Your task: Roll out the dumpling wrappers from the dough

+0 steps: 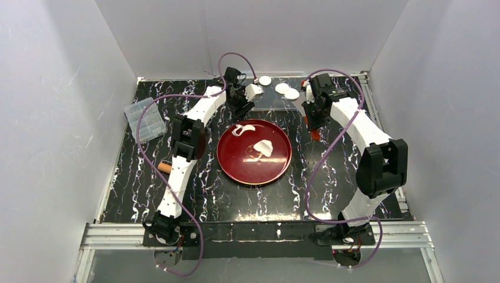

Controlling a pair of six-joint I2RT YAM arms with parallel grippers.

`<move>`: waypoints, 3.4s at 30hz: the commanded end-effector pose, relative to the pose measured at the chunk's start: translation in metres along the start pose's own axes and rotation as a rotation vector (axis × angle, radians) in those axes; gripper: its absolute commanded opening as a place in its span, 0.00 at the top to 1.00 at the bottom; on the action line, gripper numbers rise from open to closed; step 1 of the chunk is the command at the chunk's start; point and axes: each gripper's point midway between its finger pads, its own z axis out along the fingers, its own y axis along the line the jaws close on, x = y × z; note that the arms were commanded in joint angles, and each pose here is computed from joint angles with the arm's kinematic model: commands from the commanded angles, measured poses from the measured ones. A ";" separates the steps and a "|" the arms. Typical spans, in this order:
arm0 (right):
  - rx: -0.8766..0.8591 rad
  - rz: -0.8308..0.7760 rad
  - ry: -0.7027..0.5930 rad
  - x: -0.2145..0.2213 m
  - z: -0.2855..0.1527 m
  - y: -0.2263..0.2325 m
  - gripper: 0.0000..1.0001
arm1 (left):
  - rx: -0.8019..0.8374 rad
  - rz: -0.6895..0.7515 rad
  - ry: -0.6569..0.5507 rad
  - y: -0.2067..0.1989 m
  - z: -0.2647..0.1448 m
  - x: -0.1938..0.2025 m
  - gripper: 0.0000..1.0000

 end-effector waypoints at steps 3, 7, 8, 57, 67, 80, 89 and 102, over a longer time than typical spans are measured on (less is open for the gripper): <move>0.020 0.000 -0.050 -0.014 -0.011 -0.005 0.99 | 0.076 0.013 0.000 -0.012 -0.006 0.001 0.50; 0.024 -0.005 -0.048 -0.016 -0.012 -0.006 0.99 | 0.150 0.050 0.007 -0.030 -0.008 0.006 0.55; 0.029 -0.006 -0.048 -0.018 -0.011 -0.007 0.99 | 0.156 0.060 0.008 -0.032 -0.007 0.007 0.58; 0.407 -0.432 0.089 -0.039 0.040 0.023 0.99 | 0.272 0.285 -0.088 -0.080 -0.044 -0.006 1.00; 0.572 -0.625 0.113 -0.045 0.058 0.025 0.99 | 0.209 0.261 -0.085 -0.070 -0.044 -0.006 1.00; 0.679 -0.813 -0.067 -0.056 0.039 0.033 0.99 | 0.155 0.212 -0.106 -0.057 -0.053 -0.015 0.76; 0.622 -0.803 -0.041 -0.046 0.050 0.035 0.99 | 0.092 0.181 -0.162 -0.040 -0.076 -0.040 0.57; 0.864 -0.939 -0.035 -0.057 0.035 0.004 0.99 | 0.086 0.061 -0.158 -0.036 -0.138 -0.041 0.17</move>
